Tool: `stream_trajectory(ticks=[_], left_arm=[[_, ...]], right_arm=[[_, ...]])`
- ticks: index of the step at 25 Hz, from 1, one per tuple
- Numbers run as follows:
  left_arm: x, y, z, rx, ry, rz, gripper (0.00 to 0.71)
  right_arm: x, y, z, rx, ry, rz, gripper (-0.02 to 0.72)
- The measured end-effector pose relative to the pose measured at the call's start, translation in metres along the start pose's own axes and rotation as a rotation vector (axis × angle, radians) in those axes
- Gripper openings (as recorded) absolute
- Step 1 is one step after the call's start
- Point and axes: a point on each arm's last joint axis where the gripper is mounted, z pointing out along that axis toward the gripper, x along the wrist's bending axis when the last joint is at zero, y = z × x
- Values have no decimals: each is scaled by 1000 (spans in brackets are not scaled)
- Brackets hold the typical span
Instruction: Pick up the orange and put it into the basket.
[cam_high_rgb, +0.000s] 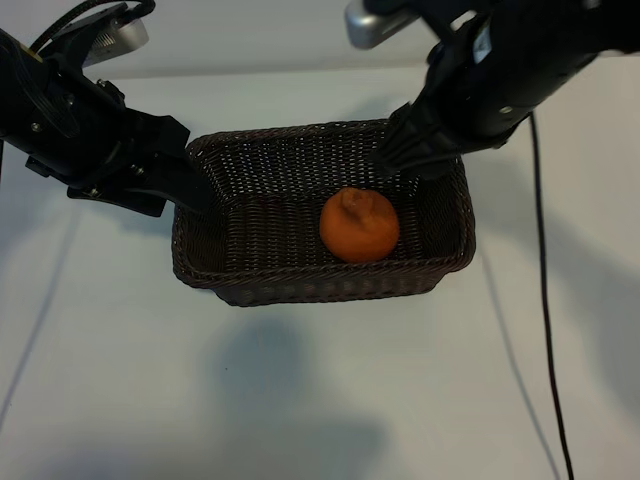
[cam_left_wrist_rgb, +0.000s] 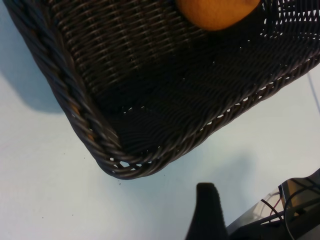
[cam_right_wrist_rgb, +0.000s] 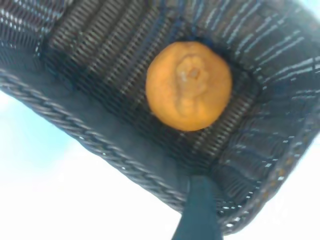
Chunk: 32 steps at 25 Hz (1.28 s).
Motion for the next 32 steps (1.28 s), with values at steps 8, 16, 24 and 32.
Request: stream_trajectory(ticks=[8,16,24,32], left_arm=[[0,0,0,0,0,-1,567],[0,0,0,0,0,-1,567],[0,0,0,0,0,-1,567],[0,0,0,0,0,-1,567]], right_arm=[[-2,-4,-14,1,-9,-1,548],[-50,-14,-17,84,-78,123,548],[-112,-35,-26,171,-149,301,494],[-157,-53,-36,170,-213,444,443]])
